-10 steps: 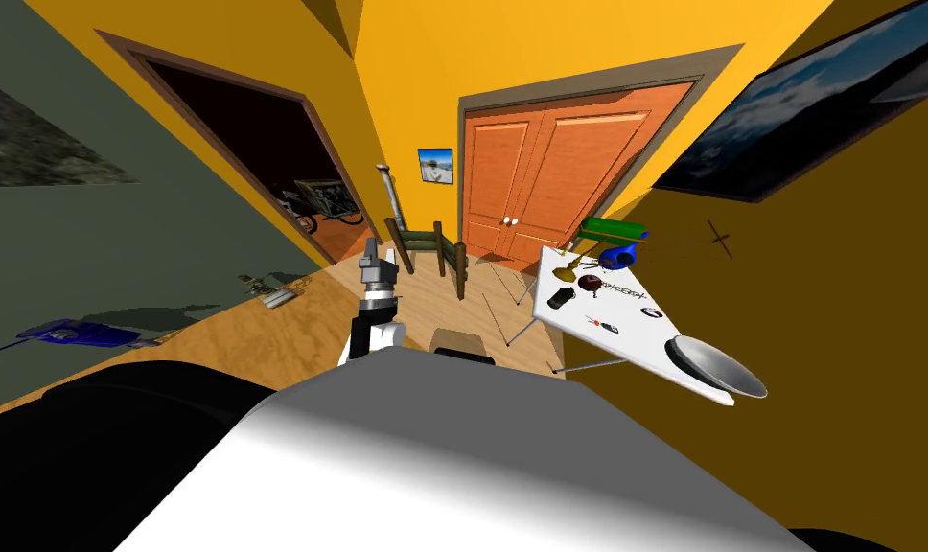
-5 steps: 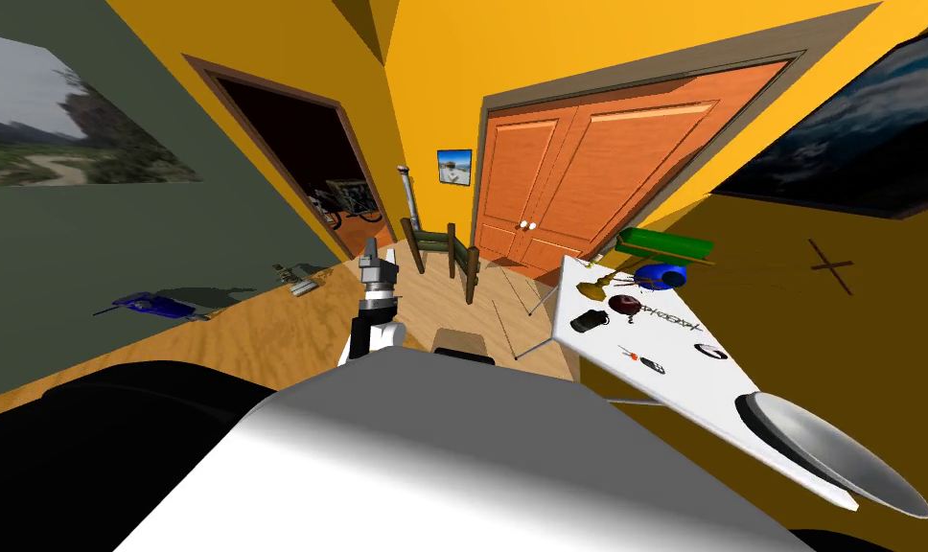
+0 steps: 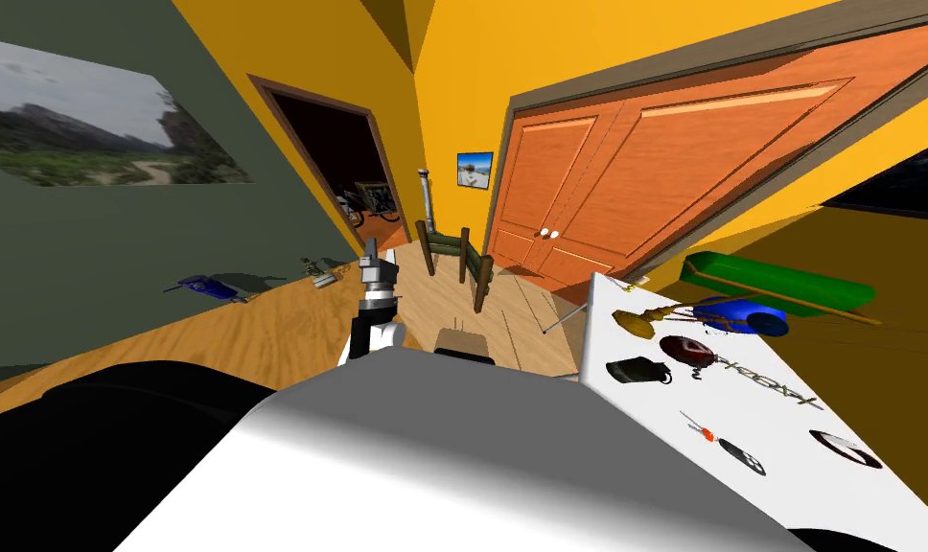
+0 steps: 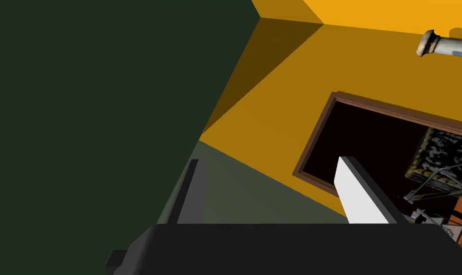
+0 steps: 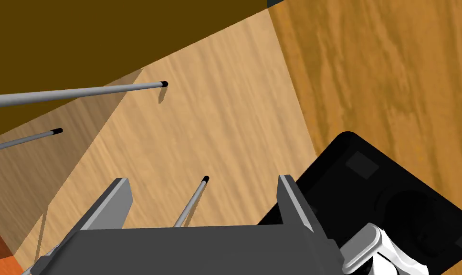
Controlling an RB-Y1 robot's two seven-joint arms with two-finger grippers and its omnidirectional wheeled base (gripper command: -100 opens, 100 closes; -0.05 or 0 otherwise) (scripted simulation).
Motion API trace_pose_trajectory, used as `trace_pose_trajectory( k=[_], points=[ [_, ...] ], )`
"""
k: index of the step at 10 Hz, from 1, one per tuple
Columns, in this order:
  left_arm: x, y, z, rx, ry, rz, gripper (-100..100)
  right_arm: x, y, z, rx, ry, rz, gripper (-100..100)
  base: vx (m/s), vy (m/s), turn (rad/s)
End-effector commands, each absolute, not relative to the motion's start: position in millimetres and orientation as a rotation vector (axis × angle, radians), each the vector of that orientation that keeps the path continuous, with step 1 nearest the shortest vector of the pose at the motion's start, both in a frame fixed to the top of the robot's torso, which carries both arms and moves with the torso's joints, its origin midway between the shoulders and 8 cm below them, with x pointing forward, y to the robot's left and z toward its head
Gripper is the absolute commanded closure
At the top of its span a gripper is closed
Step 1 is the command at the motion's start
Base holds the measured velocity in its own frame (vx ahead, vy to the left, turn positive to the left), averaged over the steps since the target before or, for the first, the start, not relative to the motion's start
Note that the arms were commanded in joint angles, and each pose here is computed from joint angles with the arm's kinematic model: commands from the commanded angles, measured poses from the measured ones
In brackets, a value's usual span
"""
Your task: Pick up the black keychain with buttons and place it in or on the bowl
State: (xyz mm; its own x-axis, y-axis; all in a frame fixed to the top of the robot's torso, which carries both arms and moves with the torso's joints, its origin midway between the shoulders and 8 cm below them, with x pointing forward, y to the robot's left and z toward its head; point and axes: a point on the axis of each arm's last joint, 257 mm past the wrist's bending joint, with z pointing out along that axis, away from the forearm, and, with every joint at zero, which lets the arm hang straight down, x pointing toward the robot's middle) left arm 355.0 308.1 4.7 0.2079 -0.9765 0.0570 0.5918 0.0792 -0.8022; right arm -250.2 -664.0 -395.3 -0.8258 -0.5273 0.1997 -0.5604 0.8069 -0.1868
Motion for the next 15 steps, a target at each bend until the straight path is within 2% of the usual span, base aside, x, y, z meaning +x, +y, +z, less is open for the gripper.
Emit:
trace_pose_trajectory(
  k=[1, 6, 9, 10, 11, 14, 15],
  points=[
    [355, 308, 5, -0.819, 0.589, -1.281, 0, -254, -691, -376, 0.965, -2.754, 0.389, -100, 0.17, 0.047, 0.125],
    [355, 308, 5, -0.819, 0.589, -1.281, 0, -243, -753, -333, 1.198, -2.53, 0.438, -100, 0.208, 0.005, 0.207],
    [355, 308, 5, -0.819, 0.589, -1.28, 0, -236, -763, -325, 1.252, -2.489, 0.441, -100, 0.202, -0.015, 0.117],
    [355, 308, 5, -0.819, 0.589, -1.281, 0, -235, -764, -324, 1.261, -2.484, 0.442, 0, 0.022, -0.004, 0.0],
    [355, 308, 5, -0.819, 0.589, -1.281, 0, -239, -757, -337, 1.251, -2.493, 0.443, -100, -0.019, -0.044, 0.063],
    [355, 308, 5, -0.819, 0.589, -1.281, 0, -240, -753, -344, 1.246, -2.498, 0.442, -100, -0.028, -0.057, 0.039],
    [355, 308, 5, -0.819, 0.589, -1.281, 0, -241, -752, -345, 1.245, -2.497, 0.443, 100, -0.002, -0.006, 0.0]
  ],
)
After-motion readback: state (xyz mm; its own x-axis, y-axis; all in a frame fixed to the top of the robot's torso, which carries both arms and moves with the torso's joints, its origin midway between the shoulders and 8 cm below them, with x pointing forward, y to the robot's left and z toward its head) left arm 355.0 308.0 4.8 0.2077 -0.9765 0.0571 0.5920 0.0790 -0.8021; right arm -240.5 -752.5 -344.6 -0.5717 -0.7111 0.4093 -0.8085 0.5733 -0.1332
